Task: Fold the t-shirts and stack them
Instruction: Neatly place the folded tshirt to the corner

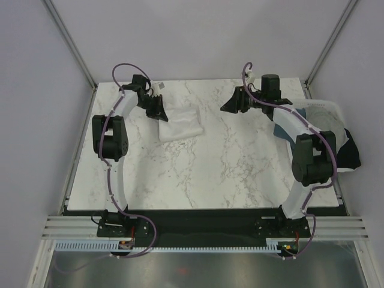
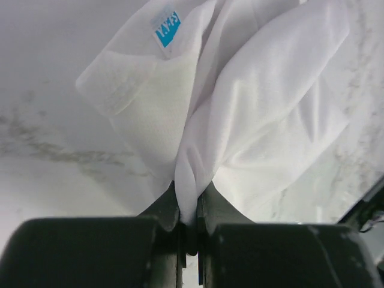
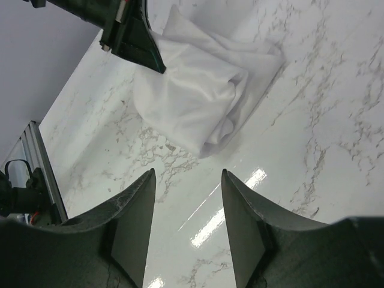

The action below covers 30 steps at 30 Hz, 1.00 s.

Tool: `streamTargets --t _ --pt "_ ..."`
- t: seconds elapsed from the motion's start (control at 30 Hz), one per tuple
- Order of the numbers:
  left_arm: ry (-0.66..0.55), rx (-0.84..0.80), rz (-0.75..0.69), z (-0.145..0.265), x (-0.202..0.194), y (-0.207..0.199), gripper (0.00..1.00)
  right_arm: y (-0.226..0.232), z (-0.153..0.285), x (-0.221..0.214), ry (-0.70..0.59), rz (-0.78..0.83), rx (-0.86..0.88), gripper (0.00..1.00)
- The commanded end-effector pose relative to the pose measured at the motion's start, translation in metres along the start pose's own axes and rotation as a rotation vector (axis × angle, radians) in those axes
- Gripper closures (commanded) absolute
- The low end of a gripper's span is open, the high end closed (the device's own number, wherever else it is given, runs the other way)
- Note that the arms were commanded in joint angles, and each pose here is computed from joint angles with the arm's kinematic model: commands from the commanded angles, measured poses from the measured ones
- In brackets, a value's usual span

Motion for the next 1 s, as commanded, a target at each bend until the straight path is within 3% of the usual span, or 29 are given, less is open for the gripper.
streamTargets --t 0.0,0.17,0.47,0.97 --pt "0.070 0.200 -0.201 0.033 -0.006 0.014 0.98 0.012 0.017 0.013 -0.047 0.128 -0.029 0.44" --pt "0.128 0.397 -0.246 0.044 -0.011 0.052 0.98 0.012 0.026 0.019 -0.066 0.125 -0.026 0.43" --pt "0.113 0.647 -0.219 0.080 -0.006 0.117 0.98 0.006 0.030 0.012 -0.064 0.096 -0.015 0.43" --pt "0.085 1.165 -0.307 0.158 0.035 0.225 0.98 0.001 0.037 0.010 -0.074 0.073 -0.015 0.43"
Point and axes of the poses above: each gripper's point midway between its finger pads, its own z axis back along the fingers, its own y axis along the line the jaws close on, x = y × z, the point moved 6 cm from there along z, back along the fingers, and after that the axes turned 3 degrees about -z, right-handed, at the moved point
